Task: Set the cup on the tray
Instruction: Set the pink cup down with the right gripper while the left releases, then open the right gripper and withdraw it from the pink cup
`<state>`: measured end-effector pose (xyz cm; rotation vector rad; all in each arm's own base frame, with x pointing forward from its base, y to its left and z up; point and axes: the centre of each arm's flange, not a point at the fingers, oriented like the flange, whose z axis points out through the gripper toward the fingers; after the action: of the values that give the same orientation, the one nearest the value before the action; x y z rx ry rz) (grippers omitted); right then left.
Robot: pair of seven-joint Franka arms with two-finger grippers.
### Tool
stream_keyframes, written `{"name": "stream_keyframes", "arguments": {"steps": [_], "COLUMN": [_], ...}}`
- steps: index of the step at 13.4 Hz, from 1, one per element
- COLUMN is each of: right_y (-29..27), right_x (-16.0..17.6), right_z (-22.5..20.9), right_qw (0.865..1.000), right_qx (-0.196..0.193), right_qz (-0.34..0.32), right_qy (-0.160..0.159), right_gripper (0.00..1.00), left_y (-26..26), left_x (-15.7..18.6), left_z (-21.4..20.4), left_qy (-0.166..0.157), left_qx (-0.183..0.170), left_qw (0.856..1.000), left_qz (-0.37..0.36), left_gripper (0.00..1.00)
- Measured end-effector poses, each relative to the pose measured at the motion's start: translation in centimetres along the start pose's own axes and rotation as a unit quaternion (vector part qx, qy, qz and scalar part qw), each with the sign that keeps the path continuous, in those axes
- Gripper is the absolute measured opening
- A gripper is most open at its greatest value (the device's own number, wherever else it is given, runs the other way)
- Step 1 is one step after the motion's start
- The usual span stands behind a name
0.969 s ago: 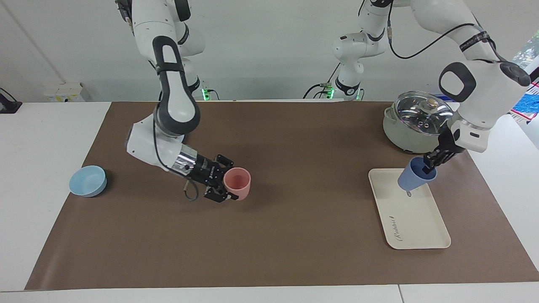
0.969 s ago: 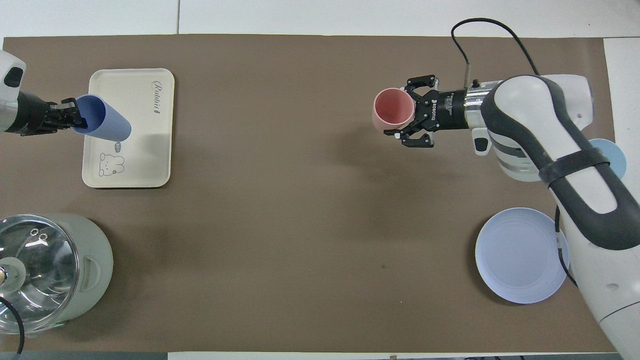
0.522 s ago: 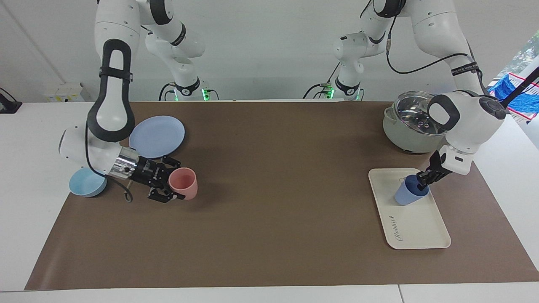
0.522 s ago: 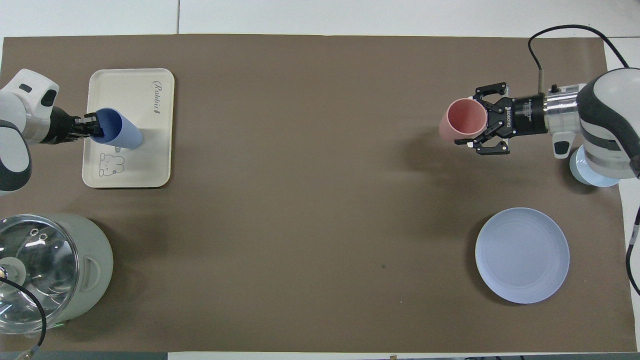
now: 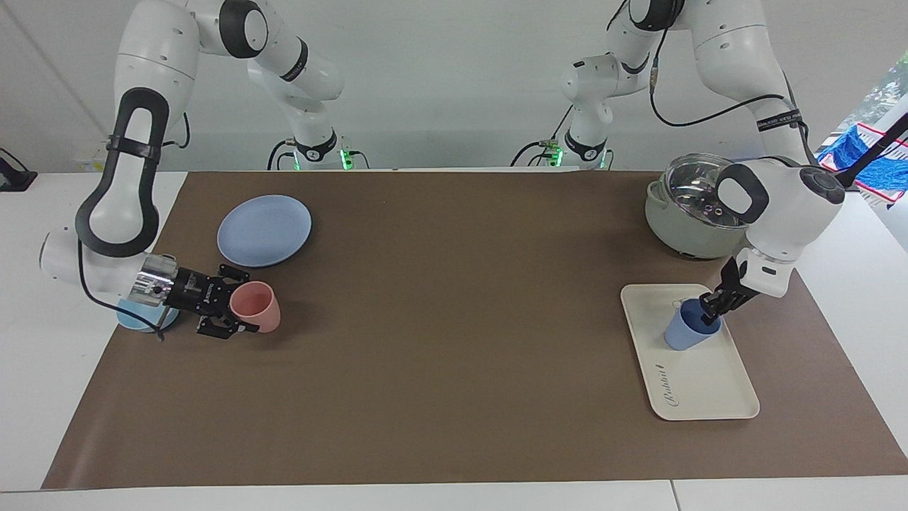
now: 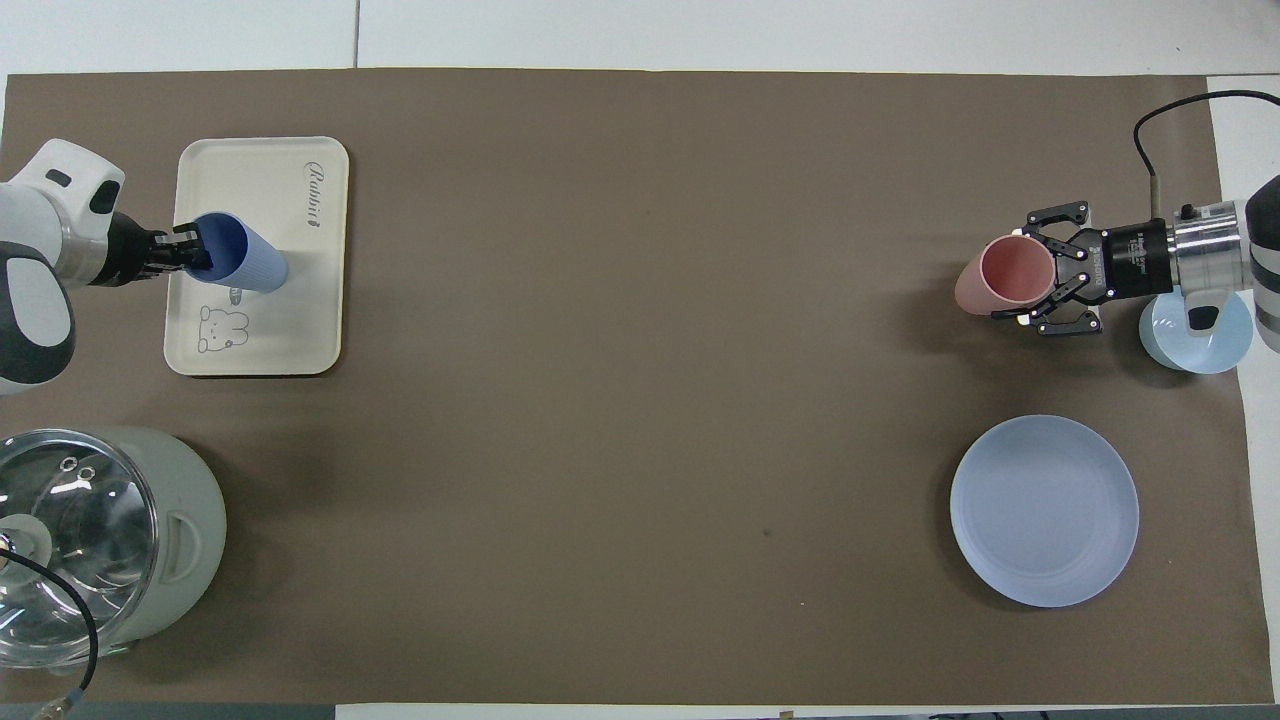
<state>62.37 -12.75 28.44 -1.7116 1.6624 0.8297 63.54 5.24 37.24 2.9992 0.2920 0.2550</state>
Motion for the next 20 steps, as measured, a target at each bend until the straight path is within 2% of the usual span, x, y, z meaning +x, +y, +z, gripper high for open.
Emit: {"name": "stream_keyframes", "arguments": {"steps": [2,5,6,7,10,12,14,17,20], "right_y": [-0.5,-1.2,-1.4,-1.4,-1.5,-1.5,-1.5,-1.1,-0.3], "right_x": [1.1,1.7,1.7,1.7,1.6,1.6,1.7,2.6,4.1], "right_z": [1.2,1.5,1.5,1.5,1.6,1.7,1.6,0.4,-2.1], "right_qw": [1.000,0.998,0.998,0.998,0.997,0.997,0.997,0.996,0.993], "right_qx": [-0.018,-0.038,-0.038,-0.039,-0.040,-0.041,-0.041,-0.057,-0.070], "right_qz": [-0.014,-0.039,-0.045,-0.050,-0.060,-0.065,-0.067,-0.070,-0.070], "right_qy": [-0.011,-0.013,-0.013,-0.012,-0.012,-0.012,-0.009,0.020,0.056], "right_gripper": [0.81,0.81,0.81,0.81,0.81,0.97,1.00,1.00,1.00], "left_y": [1.5,5.1,6.2,7.5,10.5,11.0,11.1,10.9,10.9], "left_x": [0.5,1.2,1.0,0.6,-1.7,-3.3,-4.7,-6.2,-6.8], "left_z": [-1.2,-5.7,-7.2,-8.6,-13.6,-17.3,-20.5,-23.2,-24.7], "left_qy": [-0.011,-0.053,-0.063,-0.070,-0.079,-0.079,-0.077,-0.083,-0.073], "left_qx": [0.009,0.058,0.061,0.061,0.060,0.053,0.049,0.051,0.051], "left_qw": [0.999,0.992,0.990,0.988,0.983,0.984,0.984,0.984,0.984], "left_qz": [0.028,0.096,0.112,0.126,0.152,0.152,0.151,0.151,0.152], "left_gripper": [0.46,0.80,0.93,1.00,1.00,1.00,1.00,1.00,1.00]}}
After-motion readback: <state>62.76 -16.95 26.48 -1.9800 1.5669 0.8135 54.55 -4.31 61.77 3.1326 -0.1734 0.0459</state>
